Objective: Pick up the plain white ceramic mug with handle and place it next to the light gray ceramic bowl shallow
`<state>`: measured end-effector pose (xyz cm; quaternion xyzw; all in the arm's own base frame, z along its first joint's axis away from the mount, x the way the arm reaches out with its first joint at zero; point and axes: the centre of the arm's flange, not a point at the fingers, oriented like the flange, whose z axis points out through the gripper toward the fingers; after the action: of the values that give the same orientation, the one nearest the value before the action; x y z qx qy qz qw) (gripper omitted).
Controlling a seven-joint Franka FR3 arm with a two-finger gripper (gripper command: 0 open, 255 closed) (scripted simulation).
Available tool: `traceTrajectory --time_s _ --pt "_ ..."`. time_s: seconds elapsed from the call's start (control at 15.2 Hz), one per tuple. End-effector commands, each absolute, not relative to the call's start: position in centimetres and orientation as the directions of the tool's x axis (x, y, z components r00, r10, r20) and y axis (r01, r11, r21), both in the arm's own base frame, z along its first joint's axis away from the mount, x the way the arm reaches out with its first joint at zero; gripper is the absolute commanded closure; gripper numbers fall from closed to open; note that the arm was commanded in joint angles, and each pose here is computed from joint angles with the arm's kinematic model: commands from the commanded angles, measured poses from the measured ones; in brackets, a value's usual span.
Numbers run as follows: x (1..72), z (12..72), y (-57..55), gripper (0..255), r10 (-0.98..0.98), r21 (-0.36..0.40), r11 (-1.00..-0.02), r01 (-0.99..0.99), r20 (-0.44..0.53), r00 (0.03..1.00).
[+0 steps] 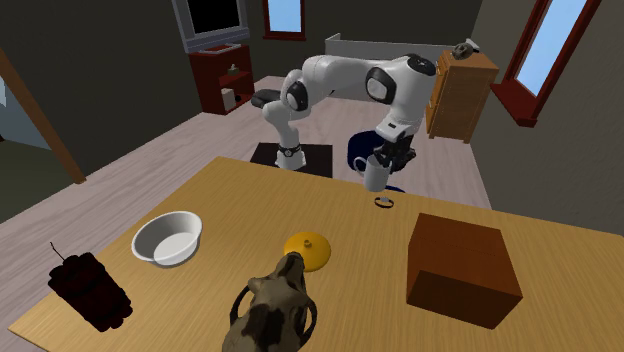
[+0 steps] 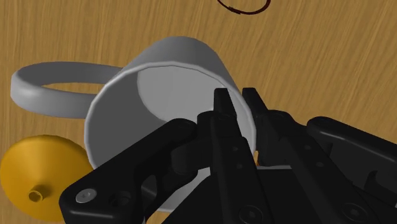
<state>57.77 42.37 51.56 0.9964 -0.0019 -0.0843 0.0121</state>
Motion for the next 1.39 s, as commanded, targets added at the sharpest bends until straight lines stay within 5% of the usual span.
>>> traceTrajectory --time_s 0.0,1.32 --pt "57.8 52.2 42.4 255 -0.006 0.025 -1.0 -0.002 -0.168 0.986" --pt "57.9 52.3 16.0 255 -0.006 0.025 -1.0 -0.002 -0.168 0.986"
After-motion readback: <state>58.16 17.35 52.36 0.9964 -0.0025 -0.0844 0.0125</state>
